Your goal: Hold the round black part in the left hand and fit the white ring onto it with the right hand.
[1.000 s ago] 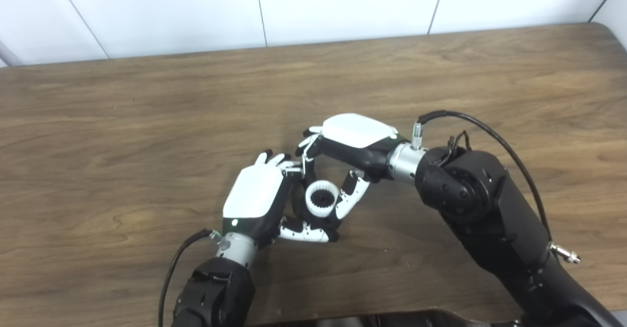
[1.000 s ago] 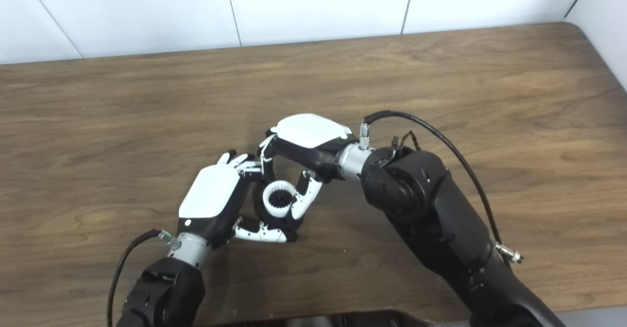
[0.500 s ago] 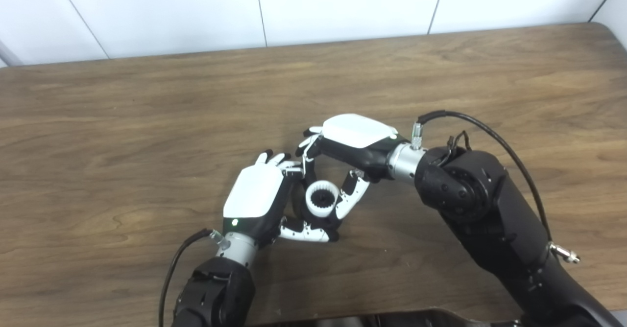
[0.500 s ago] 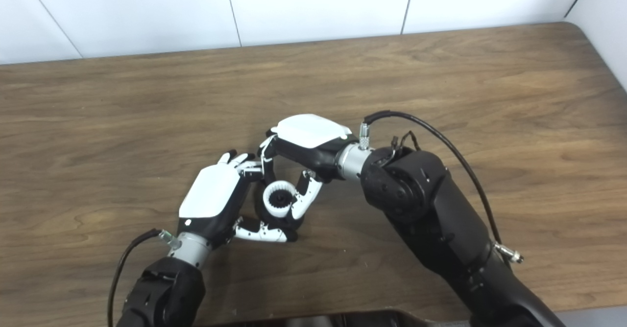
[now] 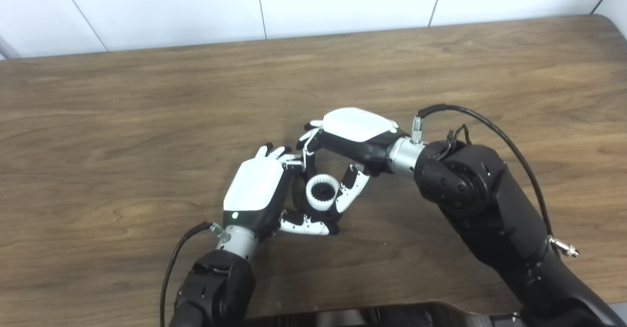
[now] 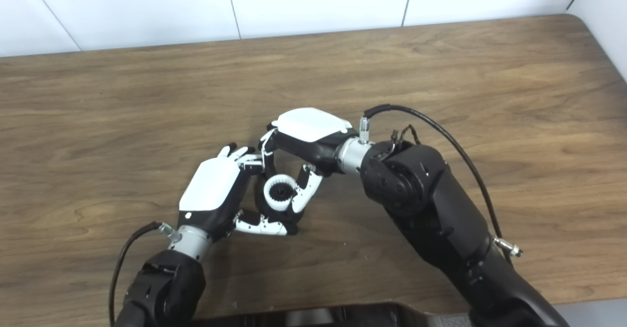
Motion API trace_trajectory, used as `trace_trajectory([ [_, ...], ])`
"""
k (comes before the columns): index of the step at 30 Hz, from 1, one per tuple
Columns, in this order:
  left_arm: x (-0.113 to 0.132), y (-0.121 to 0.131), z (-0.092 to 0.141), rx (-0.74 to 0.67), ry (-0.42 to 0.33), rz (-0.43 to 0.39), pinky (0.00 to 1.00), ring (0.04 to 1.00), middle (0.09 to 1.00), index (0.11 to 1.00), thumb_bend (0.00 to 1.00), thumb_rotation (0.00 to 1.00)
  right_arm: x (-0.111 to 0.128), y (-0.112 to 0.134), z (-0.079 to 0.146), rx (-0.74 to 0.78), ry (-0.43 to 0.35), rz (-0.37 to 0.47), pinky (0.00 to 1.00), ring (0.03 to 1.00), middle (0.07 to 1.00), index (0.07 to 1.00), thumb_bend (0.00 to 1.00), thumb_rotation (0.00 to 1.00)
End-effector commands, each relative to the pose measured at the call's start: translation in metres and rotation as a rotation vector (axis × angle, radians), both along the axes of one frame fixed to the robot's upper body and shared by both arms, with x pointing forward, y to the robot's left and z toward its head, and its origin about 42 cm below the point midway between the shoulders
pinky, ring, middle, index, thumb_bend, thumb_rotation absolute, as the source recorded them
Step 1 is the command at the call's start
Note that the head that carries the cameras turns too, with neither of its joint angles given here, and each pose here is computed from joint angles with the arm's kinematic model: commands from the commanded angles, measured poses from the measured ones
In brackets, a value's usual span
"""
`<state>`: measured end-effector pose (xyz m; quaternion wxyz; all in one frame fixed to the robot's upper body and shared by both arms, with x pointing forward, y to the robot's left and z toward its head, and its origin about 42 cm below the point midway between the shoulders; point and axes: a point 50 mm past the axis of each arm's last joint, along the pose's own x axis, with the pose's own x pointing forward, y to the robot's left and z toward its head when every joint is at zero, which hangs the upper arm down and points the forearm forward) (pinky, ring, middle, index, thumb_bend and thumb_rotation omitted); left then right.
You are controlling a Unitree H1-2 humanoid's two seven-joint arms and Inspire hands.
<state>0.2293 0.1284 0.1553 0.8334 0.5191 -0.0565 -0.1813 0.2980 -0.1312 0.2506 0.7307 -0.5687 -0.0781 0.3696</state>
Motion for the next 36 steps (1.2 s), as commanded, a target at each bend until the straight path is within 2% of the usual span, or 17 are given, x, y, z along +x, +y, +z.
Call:
trace_trajectory([
  [1,0.000,-0.006,-0.002,0.004,0.024,-0.025,1.00,0.916,0.790,0.479,0.53,0.05,0.002,-0.001,0.010,0.014,-0.064,0.002,0.90,0.956,0.847,0.485,0.52,0.14],
  [10,0.000,-0.006,-0.002,0.001,0.030,-0.023,1.00,0.919,0.790,0.479,0.53,0.05,0.003,-0.003,0.013,0.004,-0.078,0.018,0.90,0.967,0.881,0.494,0.52,0.15],
  [11,0.000,-0.006,-0.002,0.003,0.030,-0.023,1.00,0.920,0.792,0.479,0.53,0.06,0.003,-0.004,0.013,0.001,-0.082,0.021,0.90,0.969,0.884,0.578,0.75,0.19],
  [12,0.000,-0.006,-0.002,0.004,0.030,-0.023,1.00,0.919,0.791,0.479,0.53,0.06,0.003,-0.004,0.014,-0.002,-0.084,0.025,0.90,0.970,0.887,0.612,0.83,0.22],
  [14,0.000,-0.006,-0.002,0.002,0.031,-0.023,1.00,0.919,0.792,0.479,0.52,0.06,0.003,-0.004,0.014,-0.001,-0.087,0.027,0.90,0.971,0.888,0.643,0.91,0.24],
  [31,0.001,-0.005,-0.002,0.005,0.029,-0.022,1.00,0.916,0.790,0.479,0.53,0.06,0.003,-0.006,0.016,0.008,-0.095,0.016,0.92,0.985,0.903,0.662,0.96,0.25],
  [36,0.002,-0.005,-0.002,0.011,0.023,-0.023,1.00,0.914,0.787,0.479,0.53,0.06,0.005,-0.018,0.021,0.014,-0.102,-0.007,0.92,0.990,0.903,0.650,0.96,0.25],
])
